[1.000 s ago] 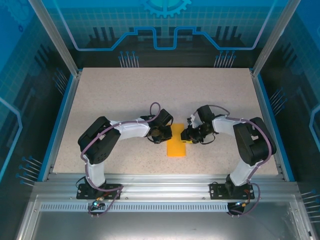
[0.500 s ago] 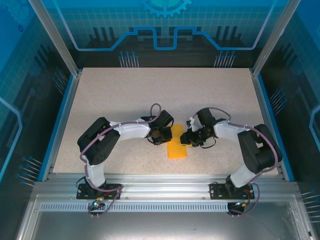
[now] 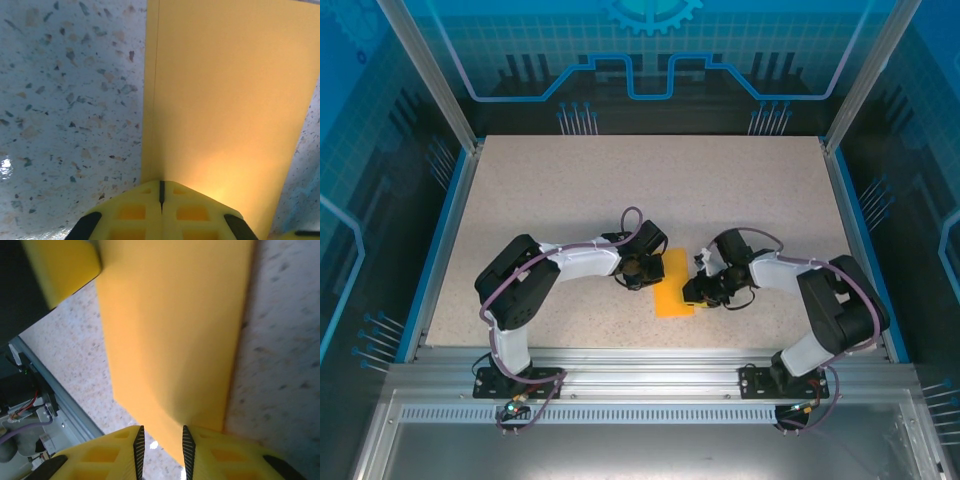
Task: Fold a paper plane with a square sheet of paper (pick it up from the middle)
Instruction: Fold the square sheet of paper in half at the center of the table.
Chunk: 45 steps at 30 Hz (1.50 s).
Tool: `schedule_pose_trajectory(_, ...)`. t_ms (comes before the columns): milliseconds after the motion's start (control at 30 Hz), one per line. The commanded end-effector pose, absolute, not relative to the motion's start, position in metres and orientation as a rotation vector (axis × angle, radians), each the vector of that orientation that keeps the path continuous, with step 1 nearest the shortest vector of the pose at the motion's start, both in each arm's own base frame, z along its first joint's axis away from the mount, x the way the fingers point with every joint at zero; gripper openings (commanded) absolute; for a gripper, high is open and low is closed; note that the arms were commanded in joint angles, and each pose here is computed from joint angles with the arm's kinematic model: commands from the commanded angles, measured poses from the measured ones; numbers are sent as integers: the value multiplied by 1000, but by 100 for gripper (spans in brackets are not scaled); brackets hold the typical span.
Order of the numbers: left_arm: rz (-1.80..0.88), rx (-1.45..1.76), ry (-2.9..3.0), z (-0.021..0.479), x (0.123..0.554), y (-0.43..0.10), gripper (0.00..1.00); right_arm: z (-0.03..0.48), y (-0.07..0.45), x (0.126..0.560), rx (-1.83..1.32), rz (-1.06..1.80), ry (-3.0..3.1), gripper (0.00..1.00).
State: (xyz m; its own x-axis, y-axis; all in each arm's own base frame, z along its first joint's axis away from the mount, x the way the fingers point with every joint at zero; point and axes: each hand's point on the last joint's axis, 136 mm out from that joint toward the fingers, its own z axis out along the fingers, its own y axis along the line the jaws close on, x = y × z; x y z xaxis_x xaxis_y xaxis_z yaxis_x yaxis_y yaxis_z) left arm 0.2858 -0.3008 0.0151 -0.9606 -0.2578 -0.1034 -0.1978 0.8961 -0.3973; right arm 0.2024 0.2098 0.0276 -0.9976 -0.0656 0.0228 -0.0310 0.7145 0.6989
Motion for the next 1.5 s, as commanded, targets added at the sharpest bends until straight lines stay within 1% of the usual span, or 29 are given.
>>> schedule_pose_trajectory(0, -546, -313, 2947, 16, 274, -296, 0, 38, 212, 189, 136, -1161, -2863, 29)
schedule_pose_trajectory(300, -555, -305, 2944, 18, 275, -298, 0, 4, 202, 173, 69, -1072, -2842, 29)
schedule_pose_trajectory(400, -554, -306, 2947, 17, 275, -298, 0, 5, 201, 172, 63, -1075, -2844, 29)
schedule_pose_trajectory(600, -555, -306, 2942, 19, 276, -298, 0, 25, 205, 175, 110, -1155, -2875, 30)
schedule_pose_trajectory(900, -572, -304, 2937, 23, 277, -300, 0, 4, 203, 169, 72, -1098, -2845, 29)
schedule_pose_trajectory(1000, -583, -308, 2931, 25, 277, -301, 0, 7, 200, 169, 62, -1074, -2868, 29)
schedule_pose_trajectory(1067, -599, -300, 2925, 28, 277, -302, 0, 19, 199, 174, 67, -1094, -2909, 29)
schedule_pose_trajectory(1167, -649, -273, 2894, 40, 279, -307, 0, 43, 191, 183, 74, -1068, -3019, 33)
schedule_pose_trajectory(1200, -668, -267, 2875, 47, 280, -308, 0, 52, 186, 186, 75, -1060, -3066, 38)
schedule_pose_trajectory(1300, -715, -251, 2826, 68, 282, -309, 16, 73, 168, 196, 35, -1010, -3213, 49)
schedule_pose_trajectory(1400, -750, -256, 2780, 85, 279, -304, 31, 82, 156, 200, -7, -997, -3284, 59)
schedule_pose_trajectory(1467, -772, -275, 2759, 91, 273, -298, 35, 85, 158, 200, 6, -1034, -3271, 66)
